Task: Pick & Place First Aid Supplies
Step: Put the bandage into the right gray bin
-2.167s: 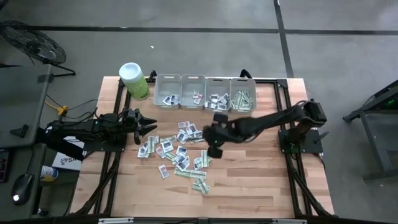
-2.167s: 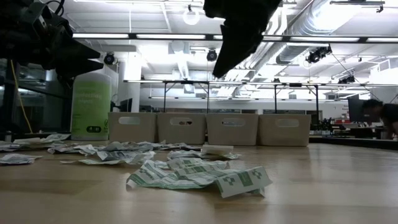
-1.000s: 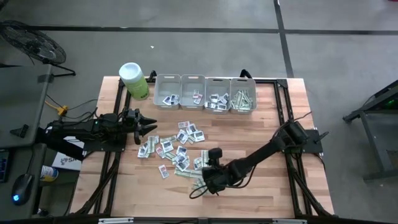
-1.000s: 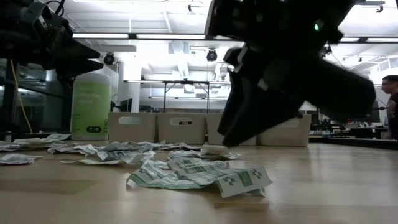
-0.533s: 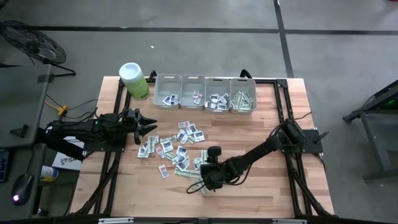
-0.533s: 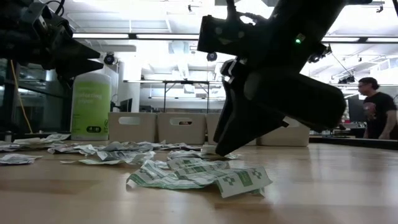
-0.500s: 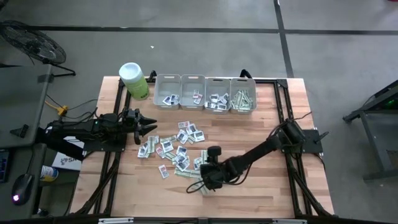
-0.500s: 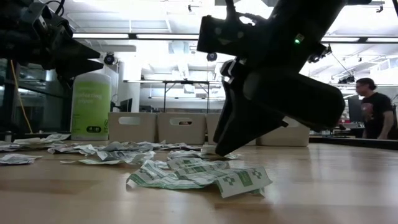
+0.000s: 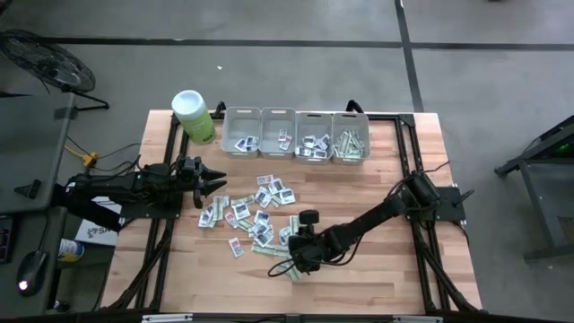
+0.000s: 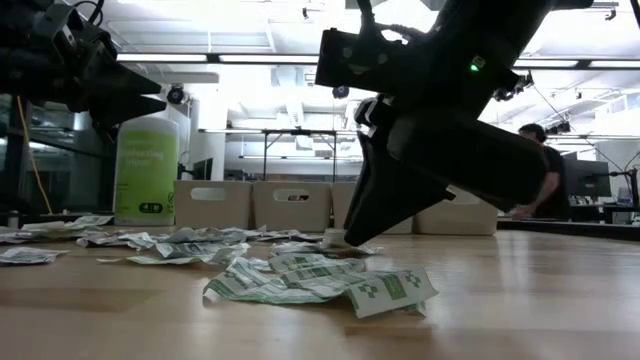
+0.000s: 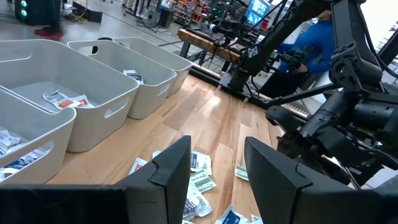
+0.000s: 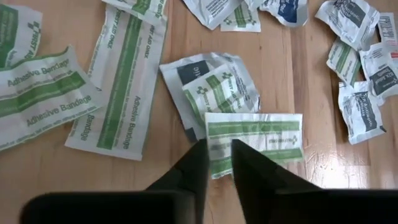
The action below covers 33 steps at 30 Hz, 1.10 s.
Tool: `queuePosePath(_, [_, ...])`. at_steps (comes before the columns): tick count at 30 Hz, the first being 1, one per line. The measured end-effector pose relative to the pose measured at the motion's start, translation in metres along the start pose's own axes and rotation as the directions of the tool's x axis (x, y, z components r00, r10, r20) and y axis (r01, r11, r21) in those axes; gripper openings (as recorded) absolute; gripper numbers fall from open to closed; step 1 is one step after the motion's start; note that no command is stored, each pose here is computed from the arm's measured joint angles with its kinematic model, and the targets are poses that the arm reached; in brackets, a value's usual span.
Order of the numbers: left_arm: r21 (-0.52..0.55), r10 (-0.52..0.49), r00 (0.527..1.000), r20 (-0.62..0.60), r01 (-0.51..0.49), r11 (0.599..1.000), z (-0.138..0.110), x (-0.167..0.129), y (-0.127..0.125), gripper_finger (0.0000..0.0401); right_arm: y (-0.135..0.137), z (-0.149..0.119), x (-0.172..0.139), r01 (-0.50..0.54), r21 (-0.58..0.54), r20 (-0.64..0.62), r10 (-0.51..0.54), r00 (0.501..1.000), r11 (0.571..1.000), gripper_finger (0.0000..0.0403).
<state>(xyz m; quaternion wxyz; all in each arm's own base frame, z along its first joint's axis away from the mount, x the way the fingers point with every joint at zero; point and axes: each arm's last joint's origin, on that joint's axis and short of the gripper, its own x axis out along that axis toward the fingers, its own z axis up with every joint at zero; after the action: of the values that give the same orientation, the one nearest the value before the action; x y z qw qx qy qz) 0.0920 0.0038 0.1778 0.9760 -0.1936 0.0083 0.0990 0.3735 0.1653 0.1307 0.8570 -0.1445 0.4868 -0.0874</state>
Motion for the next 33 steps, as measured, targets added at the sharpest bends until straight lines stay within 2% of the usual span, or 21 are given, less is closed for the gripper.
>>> queuePosePath(6, [0.0, 0.0, 1.0, 0.0, 0.0, 1.0, 0.0, 0.0, 0.0, 0.015, 0.0, 0.0, 0.0, -0.012, -0.002, -0.003, 0.012, 1.0, 1.0, 0.0006])
queuePosePath(11, [0.0, 0.0, 1.0, 0.0, 0.0, 1.0, 0.0, 0.0, 0.0, 0.015, -0.001, 0.0, 0.0, 0.021, 0.022, 0.006, -0.021, 1.0, 1.0, 0.0002])
queuePosePath(21, [0.0, 0.0, 1.0, 0.0, 0.0, 1.0, 0.0, 0.0, 0.0, 0.015, 0.002, 0.0, -0.005, 0.205, 0.014, 0.071, -0.205, 0.976, 0.979, 0.0001])
queuePosePath(28, [0.0, 0.0, 1.0, 0.0, 0.0, 1.0, 0.0, 0.0, 0.0, 0.015, 0.008, -0.002, -0.015, 0.407, 0.037, 0.156, -0.408, 0.9, 0.913, 0.0])
queuePosePath(33, [0.0, 0.0, 1.0, 0.0, 0.0, 1.0, 0.0, 0.0, 0.0, 0.015, 0.009, -0.005, -0.02, 0.536, 0.094, 0.193, -0.543, 0.817, 0.839, 0.0])
